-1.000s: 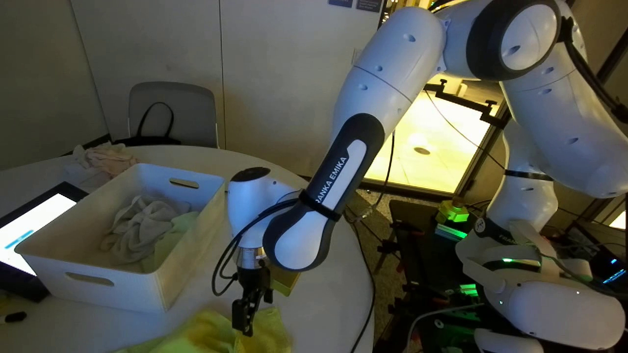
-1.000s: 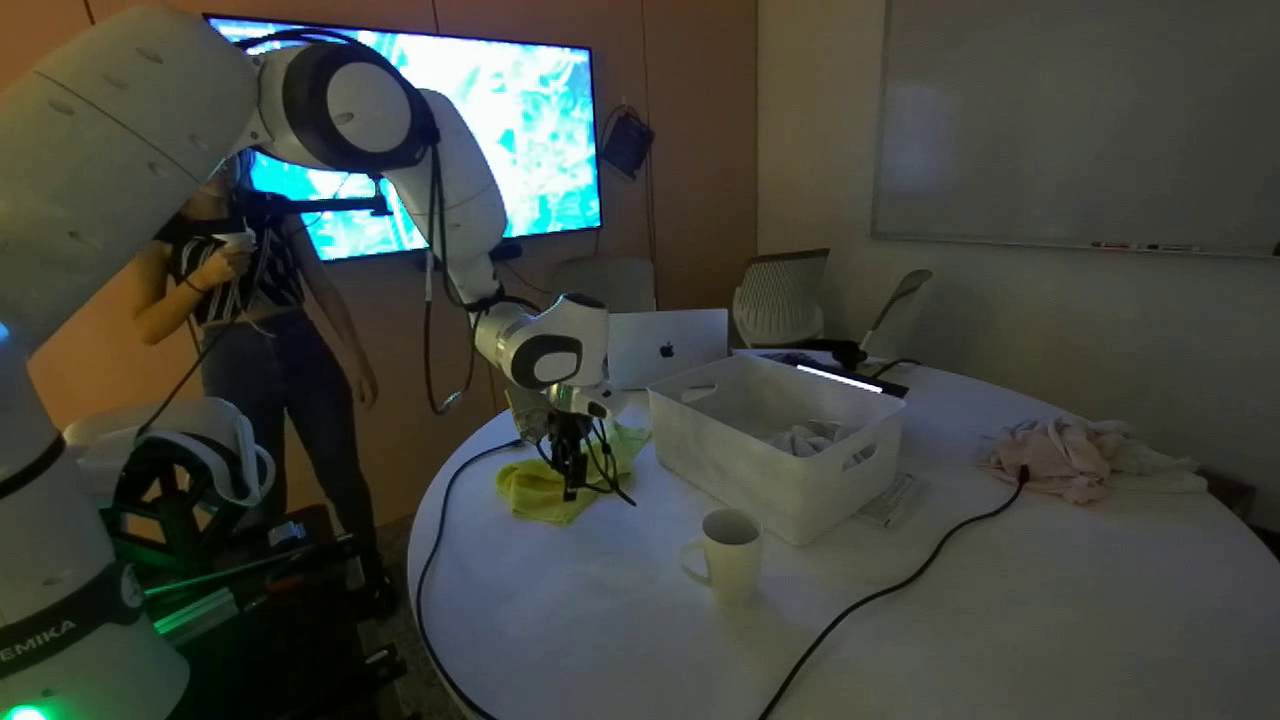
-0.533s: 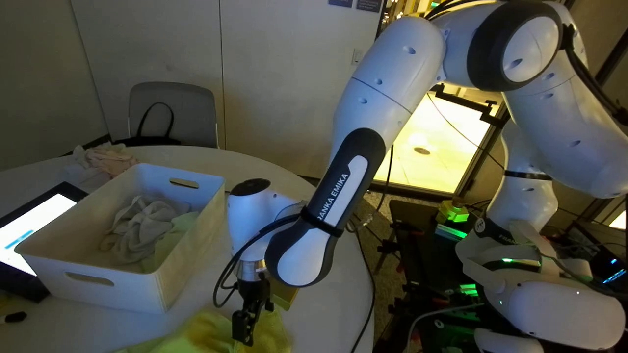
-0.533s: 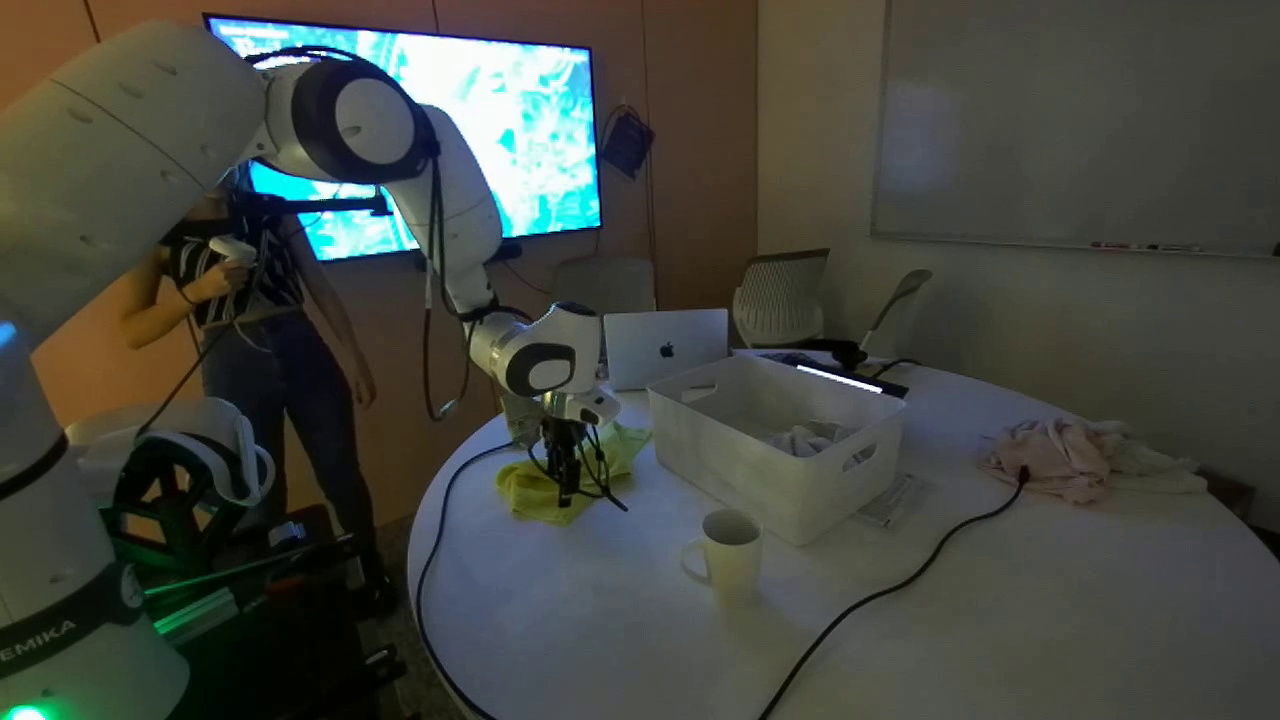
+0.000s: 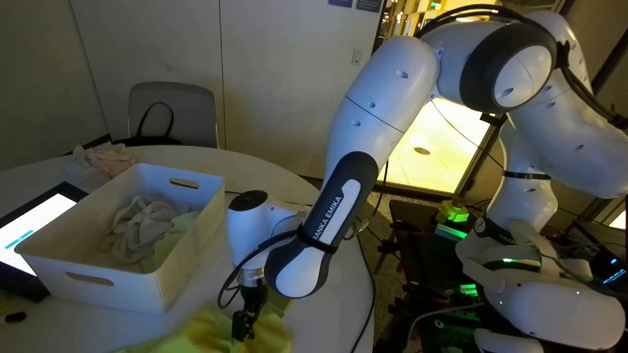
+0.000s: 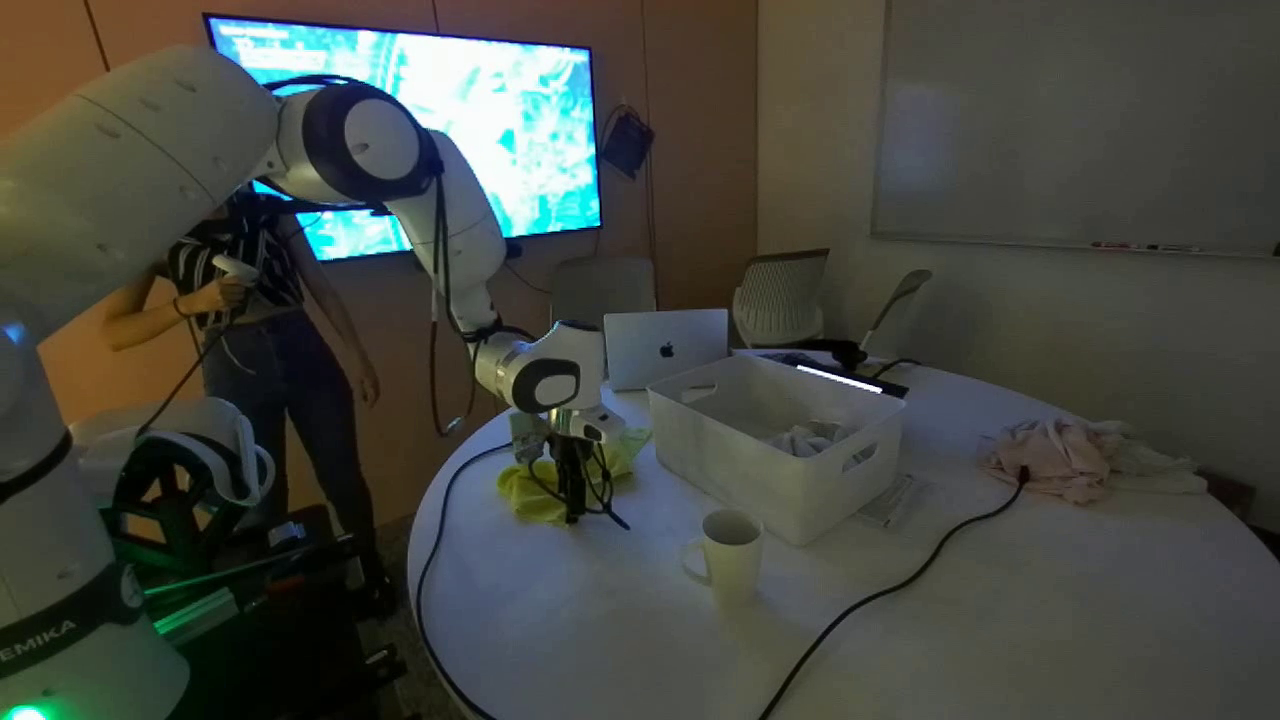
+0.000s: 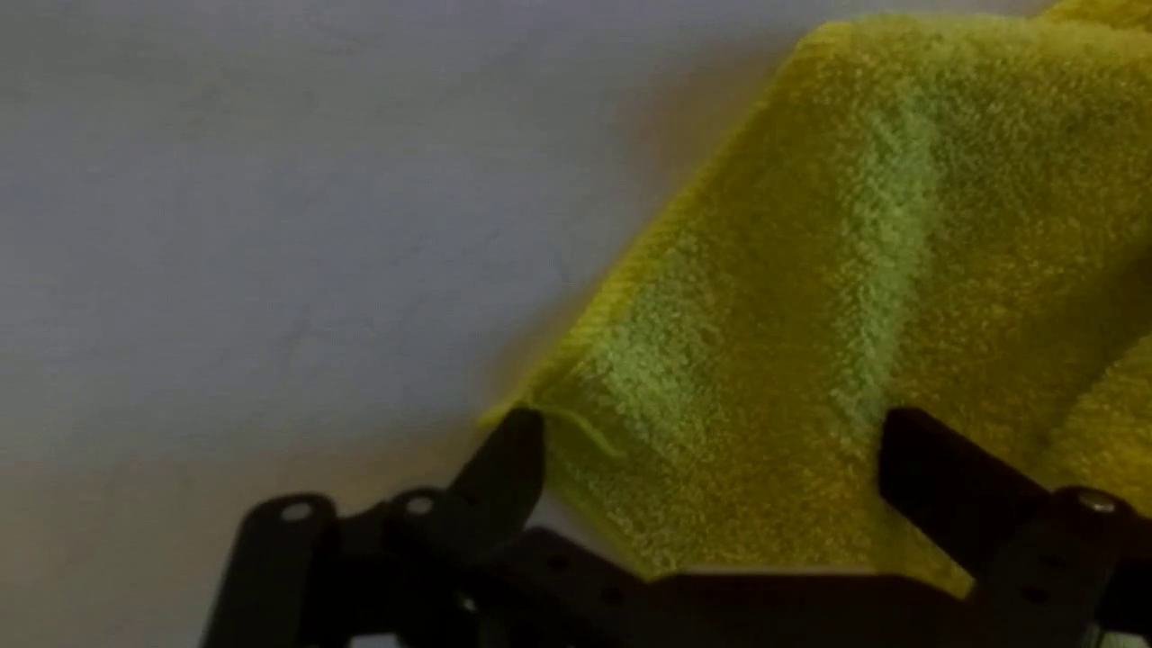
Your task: Put all the towels in the white basket and the objects into the mug
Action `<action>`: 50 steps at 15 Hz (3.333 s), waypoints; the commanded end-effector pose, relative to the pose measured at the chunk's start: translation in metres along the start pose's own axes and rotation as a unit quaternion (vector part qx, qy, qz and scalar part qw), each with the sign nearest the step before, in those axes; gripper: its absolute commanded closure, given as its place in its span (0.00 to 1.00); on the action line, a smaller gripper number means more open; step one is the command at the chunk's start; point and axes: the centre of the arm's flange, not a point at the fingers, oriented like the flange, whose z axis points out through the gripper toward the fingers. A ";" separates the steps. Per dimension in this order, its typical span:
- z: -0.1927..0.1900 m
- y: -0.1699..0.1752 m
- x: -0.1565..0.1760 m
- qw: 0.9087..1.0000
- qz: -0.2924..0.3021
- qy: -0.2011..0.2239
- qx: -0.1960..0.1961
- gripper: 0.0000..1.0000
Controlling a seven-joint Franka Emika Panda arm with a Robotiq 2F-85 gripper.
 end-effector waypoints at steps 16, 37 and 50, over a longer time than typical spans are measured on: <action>-0.067 0.071 0.044 0.993 0.083 0.069 -0.049 0.97; -0.316 0.089 0.037 0.987 0.043 0.133 -0.078 0.99; -0.428 0.052 0.078 0.982 0.074 0.119 -0.127 0.99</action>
